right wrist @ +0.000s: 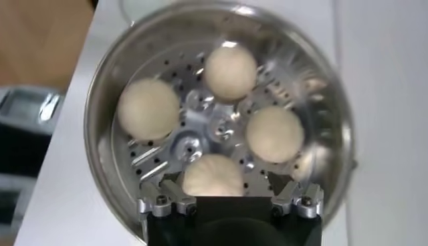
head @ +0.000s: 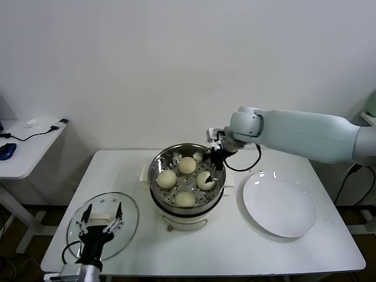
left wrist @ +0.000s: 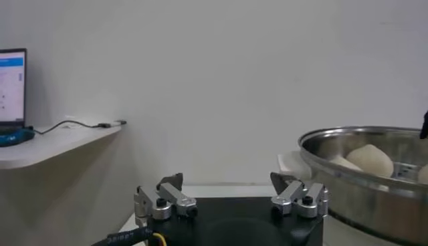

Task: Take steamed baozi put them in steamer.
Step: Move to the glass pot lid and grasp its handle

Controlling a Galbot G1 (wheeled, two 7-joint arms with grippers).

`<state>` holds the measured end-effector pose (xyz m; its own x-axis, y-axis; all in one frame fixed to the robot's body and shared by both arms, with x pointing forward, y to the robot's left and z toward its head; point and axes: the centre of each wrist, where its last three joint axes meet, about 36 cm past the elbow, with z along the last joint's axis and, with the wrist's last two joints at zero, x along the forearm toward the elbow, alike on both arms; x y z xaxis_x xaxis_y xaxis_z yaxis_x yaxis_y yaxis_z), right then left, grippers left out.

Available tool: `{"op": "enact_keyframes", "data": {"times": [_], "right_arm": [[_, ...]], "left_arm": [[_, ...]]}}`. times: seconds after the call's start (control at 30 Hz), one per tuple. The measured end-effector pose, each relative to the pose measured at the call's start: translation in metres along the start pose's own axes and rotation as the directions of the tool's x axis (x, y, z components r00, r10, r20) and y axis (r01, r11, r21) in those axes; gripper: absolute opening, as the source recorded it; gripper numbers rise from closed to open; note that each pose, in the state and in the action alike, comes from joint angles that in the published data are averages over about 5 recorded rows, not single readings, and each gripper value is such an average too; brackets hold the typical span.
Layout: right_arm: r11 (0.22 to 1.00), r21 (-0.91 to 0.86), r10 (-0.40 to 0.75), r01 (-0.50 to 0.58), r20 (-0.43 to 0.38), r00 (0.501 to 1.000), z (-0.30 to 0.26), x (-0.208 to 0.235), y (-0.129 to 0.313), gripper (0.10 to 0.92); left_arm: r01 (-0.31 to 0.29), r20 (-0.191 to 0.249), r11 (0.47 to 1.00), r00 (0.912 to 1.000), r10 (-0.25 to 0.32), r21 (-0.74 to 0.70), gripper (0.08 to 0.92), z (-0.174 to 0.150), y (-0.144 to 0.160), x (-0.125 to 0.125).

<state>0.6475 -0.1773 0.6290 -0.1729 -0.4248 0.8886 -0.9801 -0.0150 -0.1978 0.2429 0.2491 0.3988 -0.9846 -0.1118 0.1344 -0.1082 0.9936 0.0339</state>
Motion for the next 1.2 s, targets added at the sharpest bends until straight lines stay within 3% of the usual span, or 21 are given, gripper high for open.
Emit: {"op": "enact_keyframes", "data": {"times": [0.2,0.3,0.43,0.67,0.93,1.07,1.2], "right_arm": [[0.969,-0.139,0.228,-0.206,0.17,0.959,0.034,0.038,-0.007,0.823],[0.918,-0.224,0.378,-0.328,0.236,0.895,0.059,0.053,-0.003,0.823],[0.81,-0.347,0.57,-0.473,0.274,0.774,0.101,0.064,0.012,0.823],[0.601,-0.532,0.784,-0.596,0.244,0.571,0.167,0.045,0.066,0.823],[0.409,-0.707,0.899,-0.578,0.203,0.388,0.22,0.0,0.142,0.823],[0.306,-0.796,0.93,-0.523,0.131,0.344,0.254,-0.041,0.2,0.823],[0.216,-0.856,0.938,-0.47,0.048,0.343,0.282,-0.084,0.269,0.823]], "left_arm": [[0.02,0.004,0.999,0.9998,-0.02,0.027,0.823,-0.003,0.001,-0.003],[0.028,0.01,0.999,0.9996,-0.028,0.028,0.823,-0.004,0.003,-0.004],[0.039,0.019,0.999,0.999,-0.039,0.019,0.823,-0.003,0.007,-0.008],[0.034,0.036,0.999,0.9988,-0.034,-0.007,0.823,0.003,0.013,-0.016],[0.031,0.049,0.998,0.9984,-0.028,-0.056,0.823,0.014,0.013,-0.021],[0.034,0.055,0.996,0.998,-0.03,-0.087,0.823,0.021,0.013,-0.02],[0.042,0.067,0.991,0.9972,-0.034,-0.125,0.823,0.028,0.015,-0.019]]}}
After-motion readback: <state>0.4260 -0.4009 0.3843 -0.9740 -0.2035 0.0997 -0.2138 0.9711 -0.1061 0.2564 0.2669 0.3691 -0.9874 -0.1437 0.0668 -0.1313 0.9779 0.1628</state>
